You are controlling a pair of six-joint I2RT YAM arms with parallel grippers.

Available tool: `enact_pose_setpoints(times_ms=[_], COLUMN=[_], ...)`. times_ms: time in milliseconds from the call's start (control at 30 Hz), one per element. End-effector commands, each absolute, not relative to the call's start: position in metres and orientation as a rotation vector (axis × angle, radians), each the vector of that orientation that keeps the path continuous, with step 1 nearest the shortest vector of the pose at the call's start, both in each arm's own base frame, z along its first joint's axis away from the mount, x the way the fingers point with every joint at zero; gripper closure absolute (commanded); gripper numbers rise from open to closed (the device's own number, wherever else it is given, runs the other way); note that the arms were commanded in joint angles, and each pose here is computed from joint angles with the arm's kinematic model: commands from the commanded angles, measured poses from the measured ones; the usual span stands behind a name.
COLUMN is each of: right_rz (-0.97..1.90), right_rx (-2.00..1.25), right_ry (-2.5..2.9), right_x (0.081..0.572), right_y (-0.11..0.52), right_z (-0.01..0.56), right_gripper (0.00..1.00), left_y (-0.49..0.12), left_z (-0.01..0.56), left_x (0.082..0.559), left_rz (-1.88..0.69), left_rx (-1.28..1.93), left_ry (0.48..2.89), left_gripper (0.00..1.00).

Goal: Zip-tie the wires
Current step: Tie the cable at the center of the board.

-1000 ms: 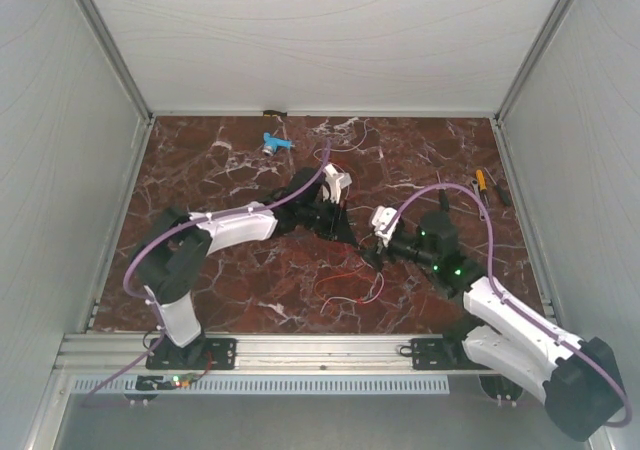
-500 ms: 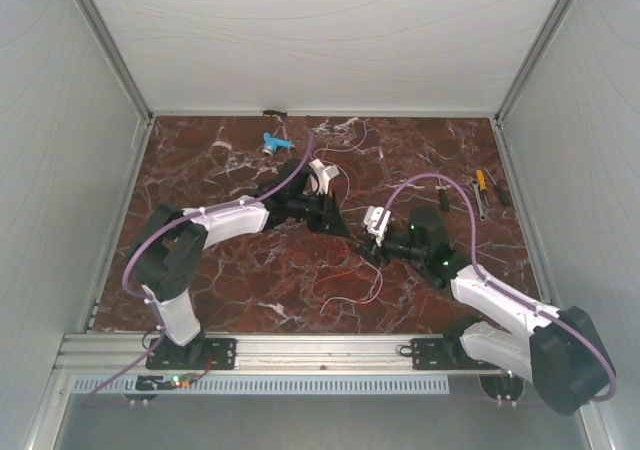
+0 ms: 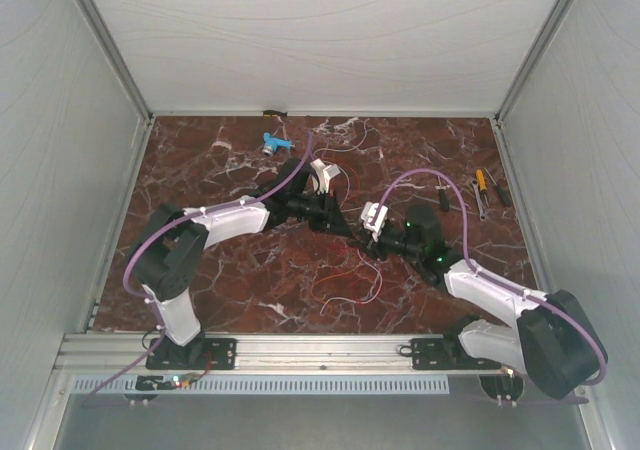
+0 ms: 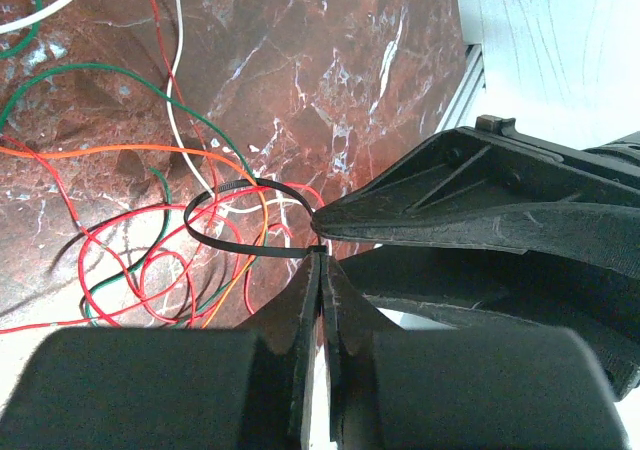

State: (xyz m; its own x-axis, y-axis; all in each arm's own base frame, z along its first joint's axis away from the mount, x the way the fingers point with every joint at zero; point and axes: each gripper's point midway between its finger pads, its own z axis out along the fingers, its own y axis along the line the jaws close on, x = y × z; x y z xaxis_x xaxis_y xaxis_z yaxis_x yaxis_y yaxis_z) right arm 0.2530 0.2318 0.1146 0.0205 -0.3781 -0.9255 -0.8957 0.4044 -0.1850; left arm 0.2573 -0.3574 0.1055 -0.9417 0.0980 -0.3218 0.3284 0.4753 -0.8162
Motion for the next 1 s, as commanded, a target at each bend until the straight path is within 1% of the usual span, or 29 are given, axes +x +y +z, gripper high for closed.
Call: enact_pose_setpoints(times_ms=[0, 100, 333, 400, 700, 733, 800, 900, 967], right_rz=[0.545, 0.545, 0.558, 0.562, 0.588, 0.587, 0.585, 0.585, 0.585], right_rx=[-1.184, -1.202, -1.210, -1.210, -1.217, -1.217, -1.225, -1.241, -1.247], right_ry=[1.510, 1.522, 1.529, 1.528, 1.502, 1.504, 1.507, 1.524, 1.539], right_x=[0.264, 0.265, 0.268, 0.269, 0.268, 0.269, 0.269, 0.269, 0.269], right_y=[0.235, 0.235, 0.239, 0.240, 0.245, 0.245, 0.245, 0.245, 0.244], right_z=[0.129, 0.124, 0.119, 0.119, 0.125, 0.125, 0.124, 0.120, 0.117], right_gripper=[0.72, 0.75, 0.76, 0.80, 0.80, 0.82, 0.90, 1.00, 1.00], left_y=[-0.366, -0.366, -0.365, -0.365, -0.365, -0.364, -0.364, -0.364, -0.363], left_z=[0.121, 0.121, 0.119, 0.119, 0.119, 0.119, 0.119, 0.119, 0.120], left_x=[0.267, 0.267, 0.268, 0.268, 0.269, 0.269, 0.270, 0.270, 0.271], left_rz=[-1.498, -1.494, -1.483, -1.479, -1.472, -1.471, -1.468, -1.459, -1.452], left_rx=[0.382, 0.382, 0.382, 0.383, 0.382, 0.381, 0.381, 0.381, 0.379], left_ry=[2.432, 2.430, 2.433, 2.431, 2.429, 2.430, 2.429, 2.428, 2.426], left_gripper=[1.00, 1.00, 1.00, 1.00, 1.00, 1.00, 1.00, 1.00, 1.00])
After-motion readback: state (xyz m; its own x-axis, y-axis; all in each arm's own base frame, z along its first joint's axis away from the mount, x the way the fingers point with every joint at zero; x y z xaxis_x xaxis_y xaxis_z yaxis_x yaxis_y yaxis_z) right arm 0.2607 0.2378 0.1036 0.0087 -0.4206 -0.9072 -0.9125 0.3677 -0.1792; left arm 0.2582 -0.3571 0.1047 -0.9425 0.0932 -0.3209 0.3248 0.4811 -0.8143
